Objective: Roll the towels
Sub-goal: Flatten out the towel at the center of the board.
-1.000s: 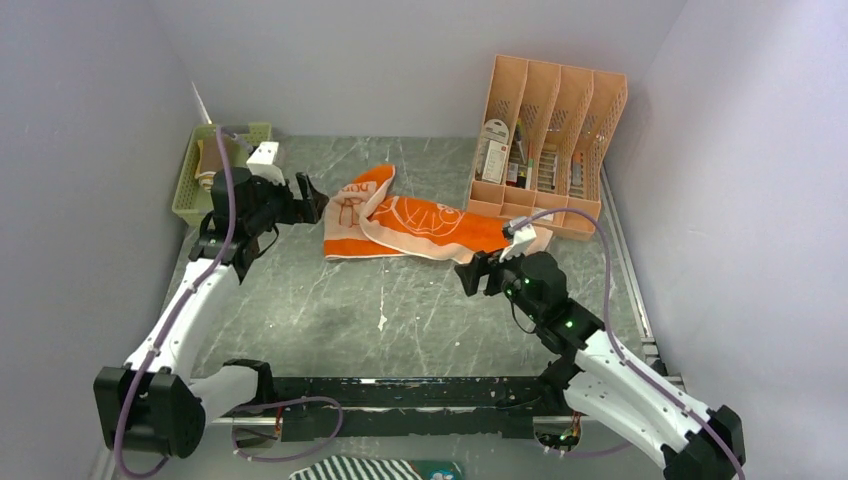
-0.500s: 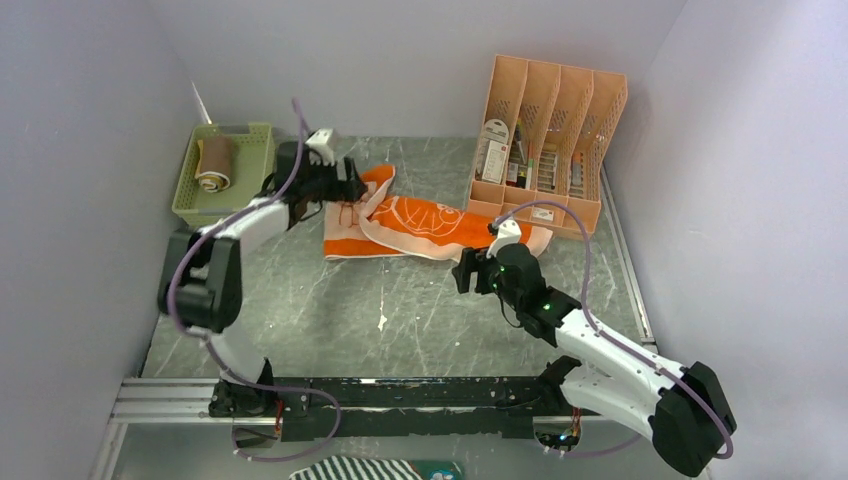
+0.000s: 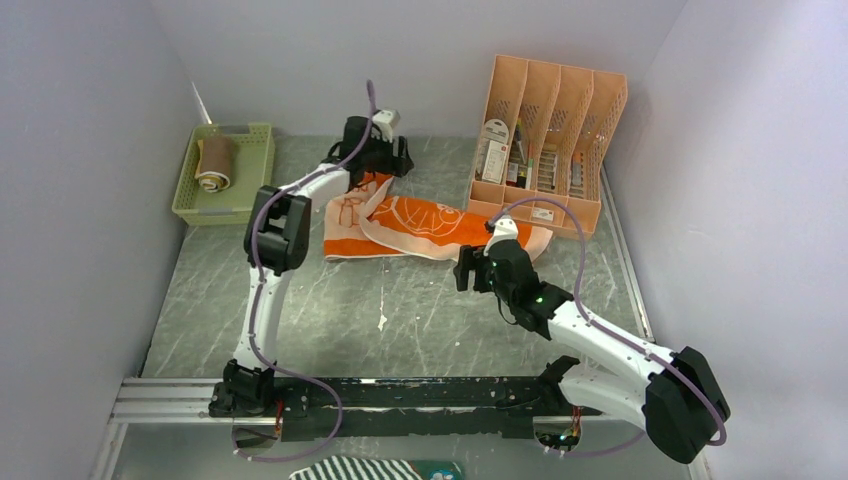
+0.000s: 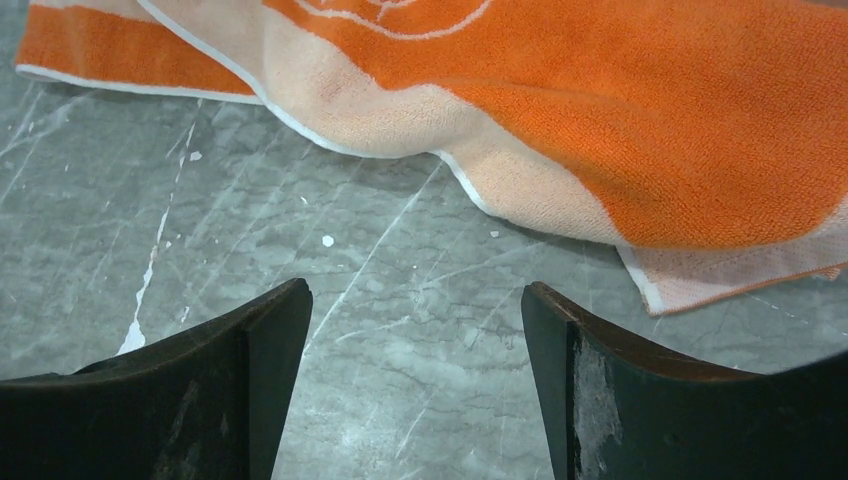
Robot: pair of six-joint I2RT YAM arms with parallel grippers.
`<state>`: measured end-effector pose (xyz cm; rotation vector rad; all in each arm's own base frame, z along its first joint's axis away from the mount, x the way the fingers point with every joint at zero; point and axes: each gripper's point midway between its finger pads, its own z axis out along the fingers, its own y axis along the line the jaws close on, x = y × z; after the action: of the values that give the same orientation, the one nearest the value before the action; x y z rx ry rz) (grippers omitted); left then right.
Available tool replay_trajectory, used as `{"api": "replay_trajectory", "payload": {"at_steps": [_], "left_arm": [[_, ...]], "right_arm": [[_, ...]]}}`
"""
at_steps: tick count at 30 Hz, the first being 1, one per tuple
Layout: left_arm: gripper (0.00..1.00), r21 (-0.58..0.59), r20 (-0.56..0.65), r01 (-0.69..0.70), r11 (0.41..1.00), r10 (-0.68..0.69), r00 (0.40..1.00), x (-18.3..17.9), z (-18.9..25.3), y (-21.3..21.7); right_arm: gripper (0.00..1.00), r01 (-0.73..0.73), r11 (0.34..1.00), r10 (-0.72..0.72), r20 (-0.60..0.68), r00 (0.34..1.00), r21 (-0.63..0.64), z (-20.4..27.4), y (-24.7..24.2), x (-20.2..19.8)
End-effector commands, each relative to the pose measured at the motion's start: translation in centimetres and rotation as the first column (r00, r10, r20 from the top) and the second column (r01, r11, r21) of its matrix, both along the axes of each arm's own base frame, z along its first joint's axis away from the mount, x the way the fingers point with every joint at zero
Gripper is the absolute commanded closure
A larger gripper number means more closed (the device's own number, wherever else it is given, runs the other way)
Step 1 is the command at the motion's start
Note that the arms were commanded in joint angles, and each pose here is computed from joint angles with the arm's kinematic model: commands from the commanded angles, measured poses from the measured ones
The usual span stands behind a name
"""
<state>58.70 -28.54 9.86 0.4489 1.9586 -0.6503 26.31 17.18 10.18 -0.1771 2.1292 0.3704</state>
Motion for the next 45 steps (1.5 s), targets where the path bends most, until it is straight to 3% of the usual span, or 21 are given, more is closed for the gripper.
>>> {"api": "replay_trajectory", "payload": {"at_steps": [1, 10, 16, 22, 24, 25, 27, 30, 35, 41, 45], "left_arm": [[0.17, 0.168, 0.010, -0.033, 0.985, 0.032, 0.999, 0.1, -1.8, -1.4], [0.19, 0.407, 0.068, -0.236, 0.883, 0.229, 0.971, 0.3, -4.9, 2.2], [0.18, 0.423, 0.148, -0.320, 0.848, 0.284, 0.947, 0.2, -3.8, 3.6], [0.31, 0.478, 0.107, -0.281, 0.832, 0.263, 0.959, 0.7, -5.7, 3.4], [0.40, 0.487, 0.100, -0.271, 0.830, 0.256, 0.962, 0.8, -6.2, 3.3], [0.50, 0.491, 0.093, -0.265, 0.830, 0.253, 0.963, 0.8, -6.4, 3.4], [0.90, 0.493, 0.086, -0.264, 0.829, 0.255, 0.963, 0.8, -6.4, 3.7], [0.93, 0.466, 0.094, -0.277, 0.840, 0.265, 0.960, 0.7, -4.7, 4.7], [0.93, 0.401, 0.135, -0.390, 0.829, 0.368, 0.920, 0.3, 2.1, 11.6], [0.93, 0.303, 0.131, -0.585, 0.752, 0.575, 0.807, -4.3, 7.8, 25.3], [0.93, 0.271, 0.196, -0.686, 0.675, 0.659, 0.726, -6.5, 11.2, 30.3]], "right_arm": [[0.22, 0.030, 1.000, -0.030, 0.036, 0.999, 0.002, 1.5, -0.3, 0.6], [0.22, 0.003, 1.000, -0.003, 0.005, 1.000, -0.002, 0.3, 0.2, 0.5], [0.22, -0.009, 1.000, 0.009, -0.005, 1.000, -0.005, -0.1, 0.5, 0.5], [0.22, -0.010, 1.000, 0.010, -0.015, 1.000, -0.004, -0.2, 0.5, 0.3], [0.22, -0.002, 1.000, 0.002, -0.013, 1.000, -0.008, -0.1, 0.3, 0.3], [0.22, 0.003, 1.000, -0.003, -0.010, 1.000, -0.010, 0.0, 0.1, 0.3], [0.22, 0.017, 1.000, -0.017, -0.006, 1.000, -0.024, 0.0, -0.2, 0.4], [0.19, 0.068, 0.995, -0.068, -0.002, 0.998, -0.077, -0.2, -1.3, 1.0], [0.16, 0.080, 0.984, -0.087, -0.033, 0.996, -0.160, -1.0, -1.3, 2.7], [0.17, 0.083, 0.987, -0.085, -0.009, 0.996, -0.139, -1.1, -0.4, 4.2], [0.19, 0.050, 0.980, -0.059, -0.040, 0.997, -0.192, -2.2, 0.1, 4.9]]}}
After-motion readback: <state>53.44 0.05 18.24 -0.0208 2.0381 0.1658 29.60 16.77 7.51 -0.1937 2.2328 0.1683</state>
